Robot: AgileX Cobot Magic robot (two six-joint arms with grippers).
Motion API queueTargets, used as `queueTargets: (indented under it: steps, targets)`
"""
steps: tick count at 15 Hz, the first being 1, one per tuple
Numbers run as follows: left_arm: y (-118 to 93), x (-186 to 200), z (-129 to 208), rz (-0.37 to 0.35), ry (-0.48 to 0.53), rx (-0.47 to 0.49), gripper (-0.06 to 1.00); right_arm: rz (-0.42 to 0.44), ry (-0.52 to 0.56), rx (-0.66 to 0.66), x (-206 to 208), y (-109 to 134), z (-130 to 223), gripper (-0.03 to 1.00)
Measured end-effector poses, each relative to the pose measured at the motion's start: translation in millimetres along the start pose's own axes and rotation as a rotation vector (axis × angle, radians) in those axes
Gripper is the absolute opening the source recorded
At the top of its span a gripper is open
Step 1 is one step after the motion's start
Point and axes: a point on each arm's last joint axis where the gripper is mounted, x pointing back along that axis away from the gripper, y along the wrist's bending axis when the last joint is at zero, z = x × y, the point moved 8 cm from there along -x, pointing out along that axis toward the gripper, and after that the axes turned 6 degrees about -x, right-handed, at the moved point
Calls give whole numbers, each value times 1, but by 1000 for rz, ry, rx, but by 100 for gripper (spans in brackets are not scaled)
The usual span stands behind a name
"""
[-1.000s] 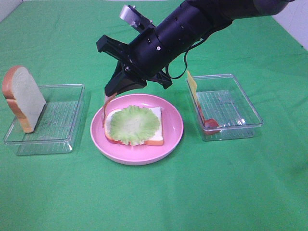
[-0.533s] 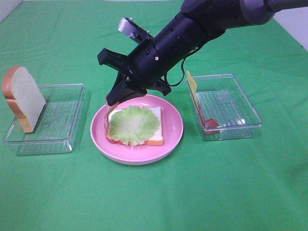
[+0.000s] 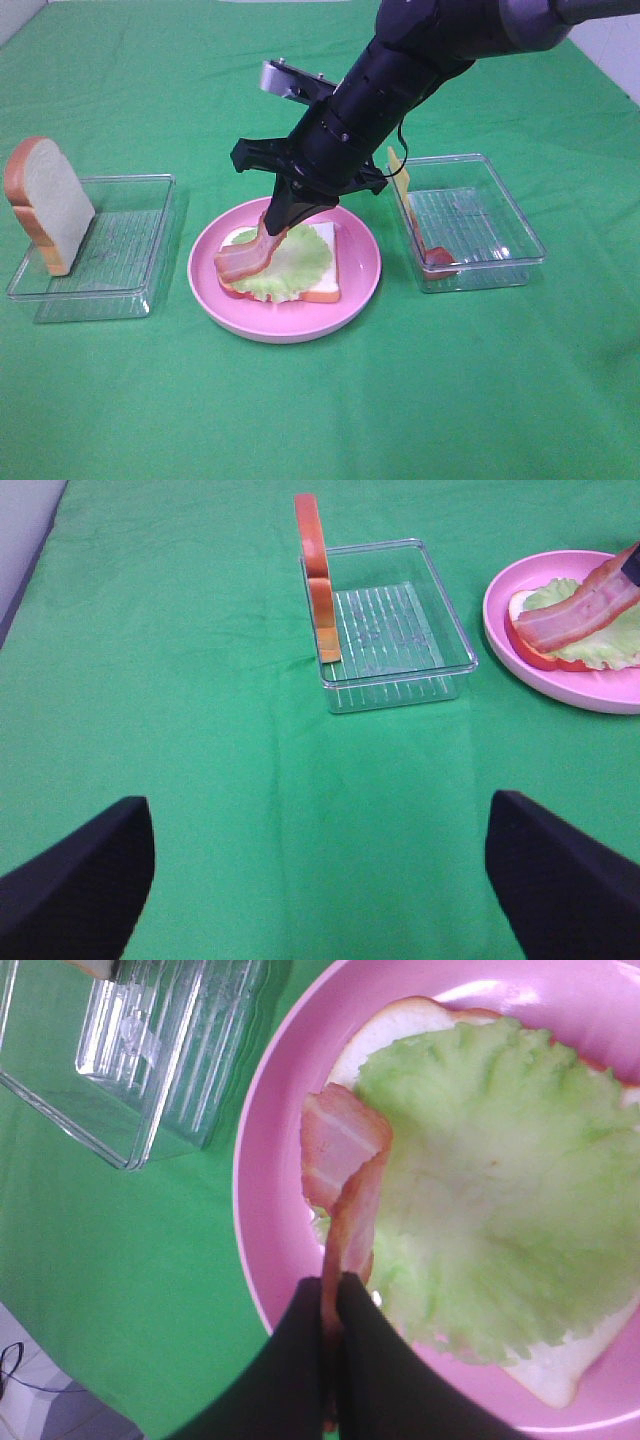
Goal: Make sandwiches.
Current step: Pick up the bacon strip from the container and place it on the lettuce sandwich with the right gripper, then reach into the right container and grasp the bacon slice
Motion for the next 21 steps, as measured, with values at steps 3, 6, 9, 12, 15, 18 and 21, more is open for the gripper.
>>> queueTargets:
  steps: [3,6,9,12,15,18,21]
  targets:
    - [0,0,0,0,0,0,83,27,-27,5,0,-5,-5,3]
    - [0,0,0,0,0,0,83,88,-35,50,1,-15,-6,26]
    - [0,0,0,0,0,0,83,141,-34,62,3,-23,-7,71]
    - [0,0,0,0,0,0,83,171,-27,85,18,-20,-12,96]
    - [0,0,0,0,0,0,83,245,-7,33,53,-17,-7,98]
    - [0,0,0,0,0,0,83,328,45,17,80,-20,7,98]
    - [0,0,0,0,0,0,83,405,62,-5,105,-24,18,98]
